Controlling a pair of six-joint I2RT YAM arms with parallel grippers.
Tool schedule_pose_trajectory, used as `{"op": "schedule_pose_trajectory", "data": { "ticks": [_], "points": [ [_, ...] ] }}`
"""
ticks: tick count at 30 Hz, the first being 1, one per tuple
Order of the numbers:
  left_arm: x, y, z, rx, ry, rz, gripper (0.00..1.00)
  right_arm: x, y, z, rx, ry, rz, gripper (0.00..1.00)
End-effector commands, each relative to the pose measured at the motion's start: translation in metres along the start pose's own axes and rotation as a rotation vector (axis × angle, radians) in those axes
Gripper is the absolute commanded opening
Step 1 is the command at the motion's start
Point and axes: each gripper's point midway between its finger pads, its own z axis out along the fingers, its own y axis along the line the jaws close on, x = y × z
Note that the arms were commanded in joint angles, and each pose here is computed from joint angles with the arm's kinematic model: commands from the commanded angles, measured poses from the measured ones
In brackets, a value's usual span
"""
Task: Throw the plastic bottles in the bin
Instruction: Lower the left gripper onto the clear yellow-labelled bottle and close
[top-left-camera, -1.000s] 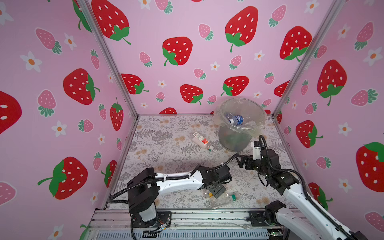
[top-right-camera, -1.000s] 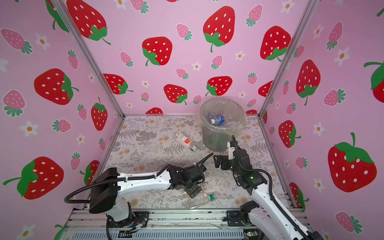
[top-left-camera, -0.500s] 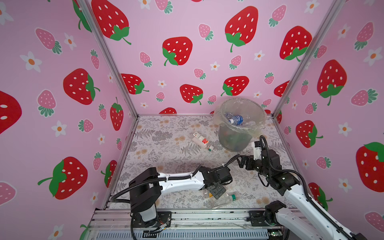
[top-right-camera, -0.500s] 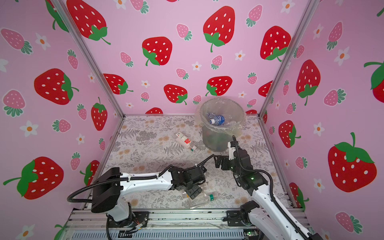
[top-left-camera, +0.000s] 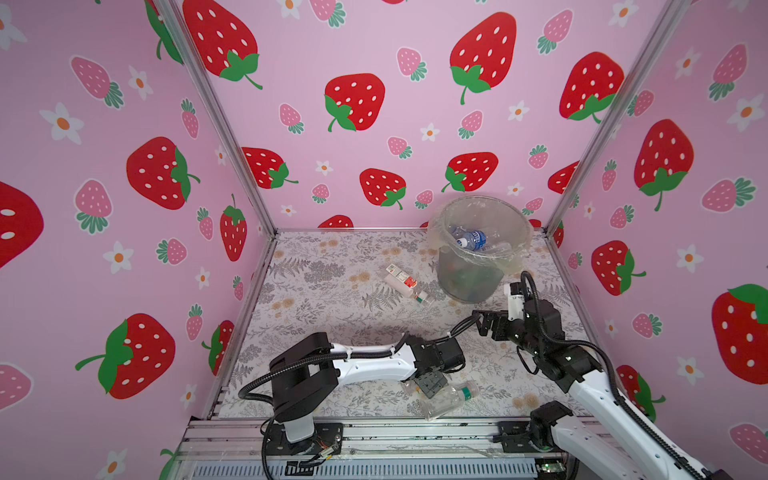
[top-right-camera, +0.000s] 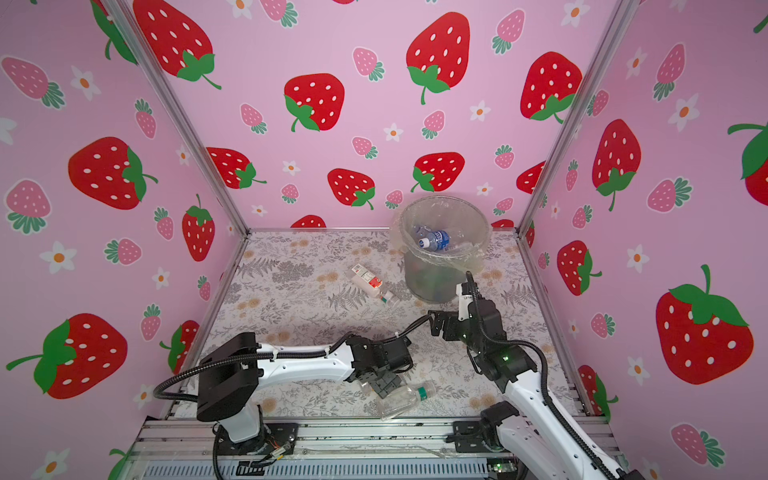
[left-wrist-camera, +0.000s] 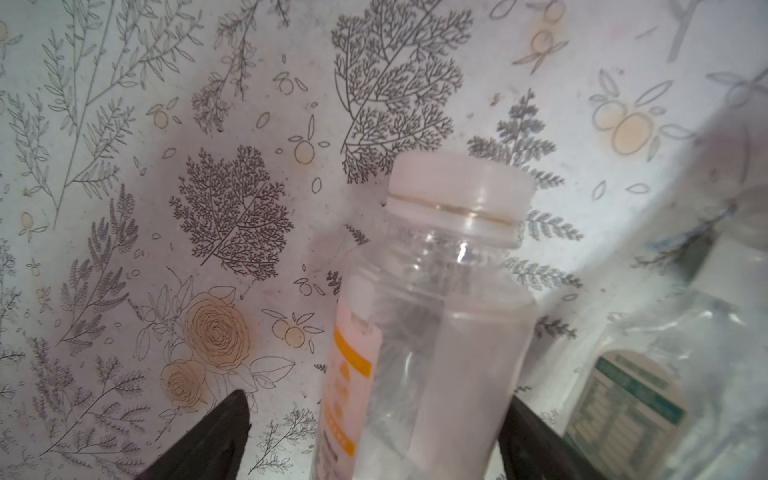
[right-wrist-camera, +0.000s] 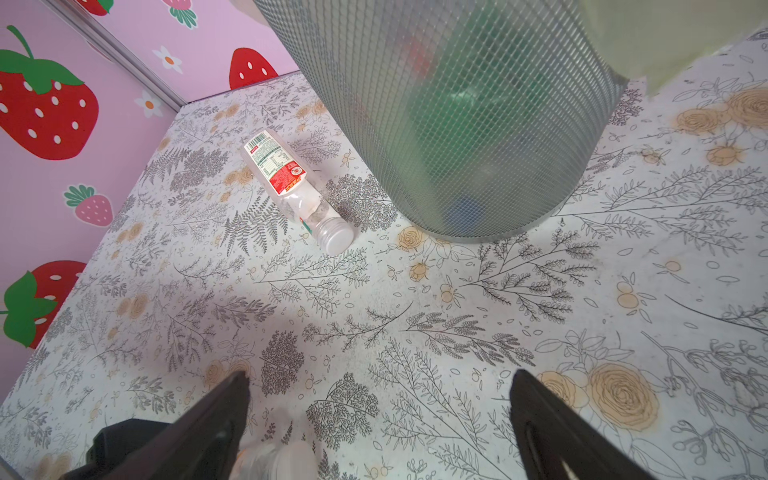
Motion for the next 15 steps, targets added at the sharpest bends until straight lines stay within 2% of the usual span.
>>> {"op": "schedule_pose_trajectory", "data": {
  "ticks": [1,4,7,15],
  "points": [
    [-0.007,0.008,-0.006,-0.040,-0.016,-0.022,0.92,-0.004,-0.002,-0.004,0.009,-0.012,0.005,0.99],
    [-0.007,0.006,-0.004,-0.004,-0.016,-0.041,0.88,-0.004,-0.002,-0.004,0.012,-0.013,0.005,0.99],
    [-0.005,0.012,-0.002,-0.001,-0.011,-0.079,0.78,-0.004,-0.002,-0.005,0.011,-0.015,0.005,0.99],
    [0.002,0.022,0.004,0.003,0.015,-0.119,0.71,-0.004,-0.002,-0.004,0.013,-0.014,0.004,0.99]
  ]
}}
